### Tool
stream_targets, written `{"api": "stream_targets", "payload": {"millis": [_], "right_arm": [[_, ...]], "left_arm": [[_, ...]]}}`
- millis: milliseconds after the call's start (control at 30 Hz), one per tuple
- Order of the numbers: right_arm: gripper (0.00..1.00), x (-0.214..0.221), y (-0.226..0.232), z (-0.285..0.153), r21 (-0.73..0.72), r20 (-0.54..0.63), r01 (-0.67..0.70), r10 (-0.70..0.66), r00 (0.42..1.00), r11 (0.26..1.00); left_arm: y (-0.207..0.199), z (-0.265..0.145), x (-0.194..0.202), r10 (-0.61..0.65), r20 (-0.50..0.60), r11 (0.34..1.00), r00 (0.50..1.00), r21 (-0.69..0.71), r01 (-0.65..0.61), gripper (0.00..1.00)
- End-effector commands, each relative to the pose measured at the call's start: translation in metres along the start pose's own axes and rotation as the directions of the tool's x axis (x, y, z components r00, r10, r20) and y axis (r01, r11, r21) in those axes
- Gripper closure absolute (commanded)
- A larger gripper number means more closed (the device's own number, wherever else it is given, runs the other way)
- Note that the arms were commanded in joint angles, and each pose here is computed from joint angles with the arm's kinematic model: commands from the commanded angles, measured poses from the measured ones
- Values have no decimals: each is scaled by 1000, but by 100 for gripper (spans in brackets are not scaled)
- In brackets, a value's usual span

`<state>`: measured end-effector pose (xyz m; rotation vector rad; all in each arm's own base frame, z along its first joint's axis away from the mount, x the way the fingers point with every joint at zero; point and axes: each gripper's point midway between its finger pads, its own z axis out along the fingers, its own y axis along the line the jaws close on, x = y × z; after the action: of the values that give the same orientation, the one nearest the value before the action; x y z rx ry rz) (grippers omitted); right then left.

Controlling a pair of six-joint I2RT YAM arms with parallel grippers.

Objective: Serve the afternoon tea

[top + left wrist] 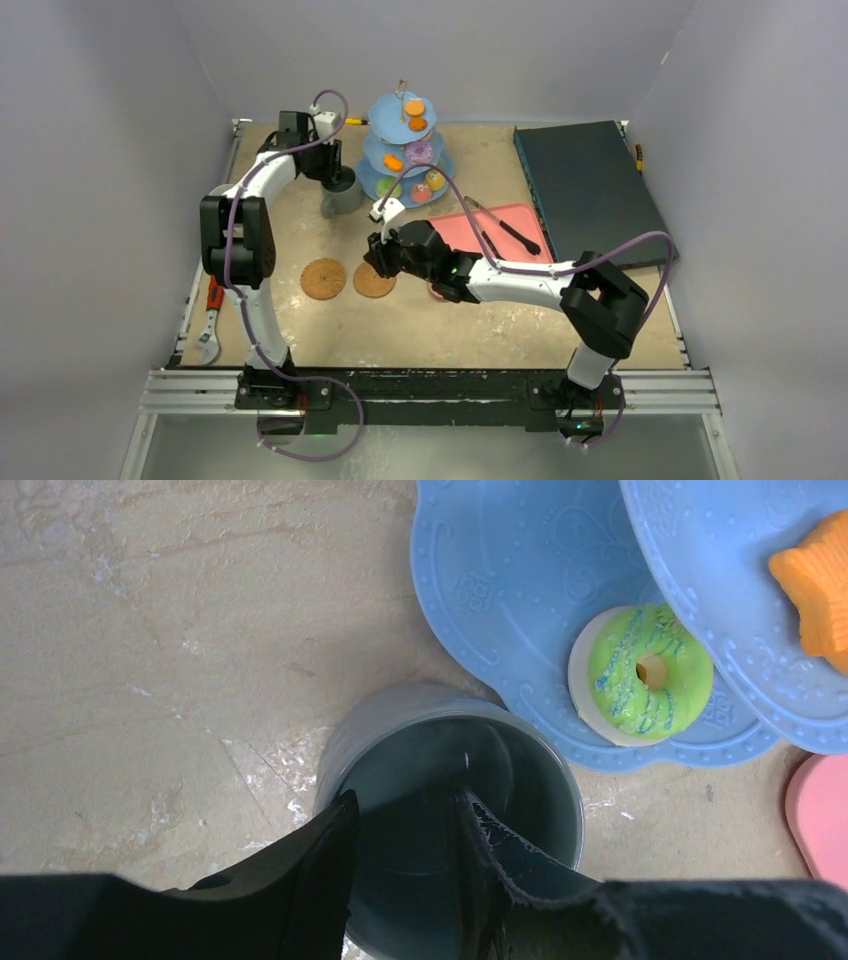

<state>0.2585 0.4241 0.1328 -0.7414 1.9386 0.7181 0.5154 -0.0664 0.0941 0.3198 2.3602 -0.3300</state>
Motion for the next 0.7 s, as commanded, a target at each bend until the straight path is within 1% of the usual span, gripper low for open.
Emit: {"api": "stream_targets", "payload": {"millis": [0, 100, 200, 267, 333, 400, 533, 667], "right_arm": [[67, -16, -5, -3, 19, 37, -12, 12, 999, 1000], [66, -11, -4, 0, 13, 29, -20, 20, 999, 1000], [66, -6, -5, 3, 14, 18, -20, 20, 1000, 1000], [66, -5, -5, 4, 14, 18, -20, 20, 1000, 1000], [65, -4, -5, 5, 11, 19, -22, 22, 1000, 1000], [65, -5, -4, 6, 4, 20, -25, 24, 999, 1000], [65, -7, -3, 6, -1, 24, -33, 33, 999, 999], [64, -3, -3, 3, -1, 20, -42, 42, 999, 999]], "left_arm": [[3, -7, -29, 40, 63, 999, 997, -13, -39, 62], [-10, -18, -35, 61, 59, 997, 996, 52, -64, 61], [-19, -34, -41, 94, 69, 992, 993, 78, -99, 60], [-17, -43, -46, 122, 83, 990, 989, 57, -127, 59], [-8, -44, -50, 147, 95, 989, 985, 7, -148, 59], [0, -39, -53, 161, 94, 987, 982, -32, -159, 59], [21, -11, -44, 171, 31, 983, 985, -80, -168, 61], [29, 9, -38, 202, 4, 976, 979, -81, -201, 62]]}}
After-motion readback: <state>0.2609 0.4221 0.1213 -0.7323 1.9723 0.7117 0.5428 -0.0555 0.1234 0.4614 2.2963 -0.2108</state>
